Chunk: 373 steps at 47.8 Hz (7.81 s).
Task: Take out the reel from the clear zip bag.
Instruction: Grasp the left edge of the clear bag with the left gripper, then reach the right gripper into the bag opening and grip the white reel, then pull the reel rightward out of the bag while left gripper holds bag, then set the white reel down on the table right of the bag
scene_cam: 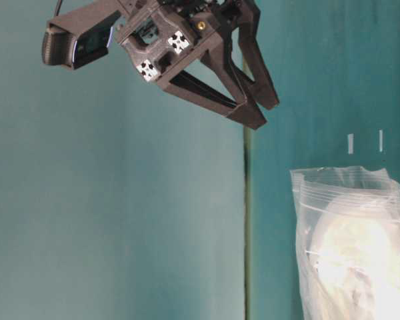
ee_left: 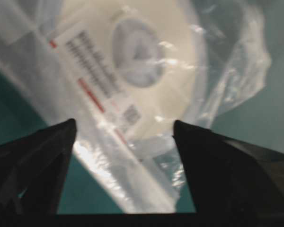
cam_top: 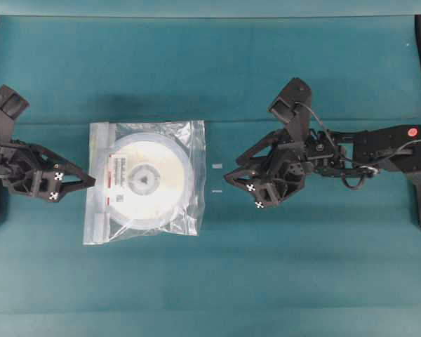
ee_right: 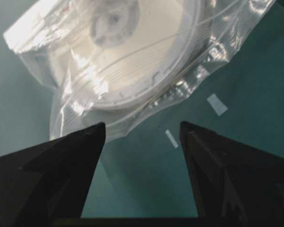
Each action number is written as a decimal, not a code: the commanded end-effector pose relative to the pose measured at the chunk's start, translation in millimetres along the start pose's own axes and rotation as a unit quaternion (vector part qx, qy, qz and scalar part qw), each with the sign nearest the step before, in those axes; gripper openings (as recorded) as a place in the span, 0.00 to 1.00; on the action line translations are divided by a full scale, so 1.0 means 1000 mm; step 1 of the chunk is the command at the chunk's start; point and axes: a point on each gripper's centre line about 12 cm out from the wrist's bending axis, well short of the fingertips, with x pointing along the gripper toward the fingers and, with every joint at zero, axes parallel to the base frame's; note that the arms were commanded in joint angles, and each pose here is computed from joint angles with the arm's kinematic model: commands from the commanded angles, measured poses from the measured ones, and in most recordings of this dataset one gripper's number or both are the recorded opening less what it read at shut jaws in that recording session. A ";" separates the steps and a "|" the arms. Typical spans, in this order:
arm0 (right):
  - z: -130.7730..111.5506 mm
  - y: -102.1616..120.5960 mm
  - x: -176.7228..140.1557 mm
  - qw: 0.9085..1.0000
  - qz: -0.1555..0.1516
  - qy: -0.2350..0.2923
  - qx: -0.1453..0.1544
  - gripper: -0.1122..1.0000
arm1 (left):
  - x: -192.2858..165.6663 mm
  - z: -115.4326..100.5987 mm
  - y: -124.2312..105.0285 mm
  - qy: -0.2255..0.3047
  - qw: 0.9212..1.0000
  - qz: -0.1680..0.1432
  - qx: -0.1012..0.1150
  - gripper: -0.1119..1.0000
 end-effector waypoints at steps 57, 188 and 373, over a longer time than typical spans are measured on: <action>-0.004 0.014 -0.002 1.000 0.014 0.009 0.011 0.83 | 0.044 -0.016 0.035 0.001 1.000 0.022 -0.019 0.89; 0.003 0.002 0.108 0.991 -0.029 0.016 0.131 0.82 | 0.043 -0.008 0.031 0.006 0.999 0.040 -0.005 0.10; -0.061 -0.072 -0.062 0.977 -0.083 0.042 0.189 0.17 | 0.044 -0.008 0.031 0.009 0.999 0.045 -0.002 0.10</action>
